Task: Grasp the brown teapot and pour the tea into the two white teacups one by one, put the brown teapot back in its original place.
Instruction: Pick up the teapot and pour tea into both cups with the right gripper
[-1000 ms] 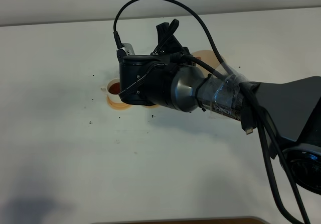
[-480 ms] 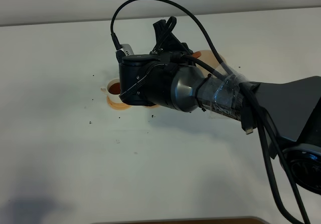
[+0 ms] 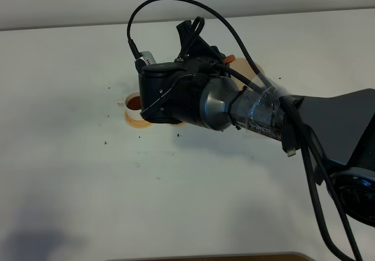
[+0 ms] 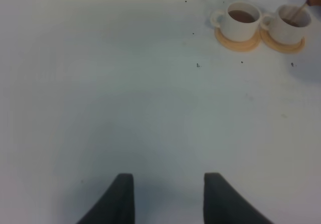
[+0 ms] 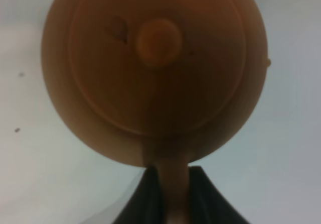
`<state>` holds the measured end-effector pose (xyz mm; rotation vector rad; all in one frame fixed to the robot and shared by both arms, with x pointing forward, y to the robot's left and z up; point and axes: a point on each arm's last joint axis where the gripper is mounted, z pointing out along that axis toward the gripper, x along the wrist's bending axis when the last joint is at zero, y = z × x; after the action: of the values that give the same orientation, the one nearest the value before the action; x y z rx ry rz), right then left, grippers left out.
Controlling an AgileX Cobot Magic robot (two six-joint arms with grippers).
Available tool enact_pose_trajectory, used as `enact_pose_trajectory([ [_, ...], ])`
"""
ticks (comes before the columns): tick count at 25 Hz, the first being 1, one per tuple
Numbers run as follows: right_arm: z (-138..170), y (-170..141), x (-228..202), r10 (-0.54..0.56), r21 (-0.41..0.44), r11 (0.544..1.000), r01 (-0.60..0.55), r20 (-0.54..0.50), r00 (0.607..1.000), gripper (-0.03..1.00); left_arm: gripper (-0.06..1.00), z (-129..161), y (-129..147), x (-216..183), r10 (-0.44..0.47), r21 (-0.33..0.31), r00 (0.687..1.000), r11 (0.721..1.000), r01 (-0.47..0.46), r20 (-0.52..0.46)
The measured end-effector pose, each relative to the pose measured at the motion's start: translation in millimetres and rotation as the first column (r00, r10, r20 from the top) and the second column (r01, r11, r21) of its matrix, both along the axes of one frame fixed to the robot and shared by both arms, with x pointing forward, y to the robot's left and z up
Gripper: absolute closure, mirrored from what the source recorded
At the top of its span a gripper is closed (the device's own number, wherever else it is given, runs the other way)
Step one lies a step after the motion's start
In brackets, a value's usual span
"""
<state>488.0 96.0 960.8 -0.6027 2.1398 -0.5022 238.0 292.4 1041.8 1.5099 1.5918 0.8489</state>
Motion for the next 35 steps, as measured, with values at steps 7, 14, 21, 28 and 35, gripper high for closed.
enact_pose_trajectory([
  [7, 0.9, -0.4, 0.5, 0.011, -0.024, 1.0, -0.011, 0.008, 1.0, 0.84, 0.58, 0.0, 0.0, 0.0, 0.0, 0.0, 1.0, 1.0, 0.0, 0.0],
  [14, 1.3, -1.7, 0.6, 0.023, -0.065, 0.998, -0.023, 0.004, 1.0, 0.84, 0.58, 0.0, 0.0, 0.0, 0.0, -0.001, 1.0, 1.0, 0.0, 0.0],
  [21, 2.9, -1.6, 1.7, 0.043, -0.094, 0.995, -0.041, 0.02, 0.999, 0.84, 0.58, 0.0, 0.0, 0.0, 0.001, -0.002, 1.0, 1.0, -0.001, 0.0],
  [28, 3.5, -1.4, 2.2, 0.05, -0.1, 0.994, -0.047, 0.027, 0.998, 0.84, 0.58, 0.0, 0.0, 0.0, 0.001, -0.002, 1.0, 1.0, -0.001, 0.0],
  [35, 3.5, -0.7, 2.3, 0.058, -0.1, 0.993, -0.056, 0.027, 0.998, 0.84, 0.58, 0.0, 0.0, 0.0, 0.001, -0.002, 1.0, 1.0, -0.001, 0.0],
])
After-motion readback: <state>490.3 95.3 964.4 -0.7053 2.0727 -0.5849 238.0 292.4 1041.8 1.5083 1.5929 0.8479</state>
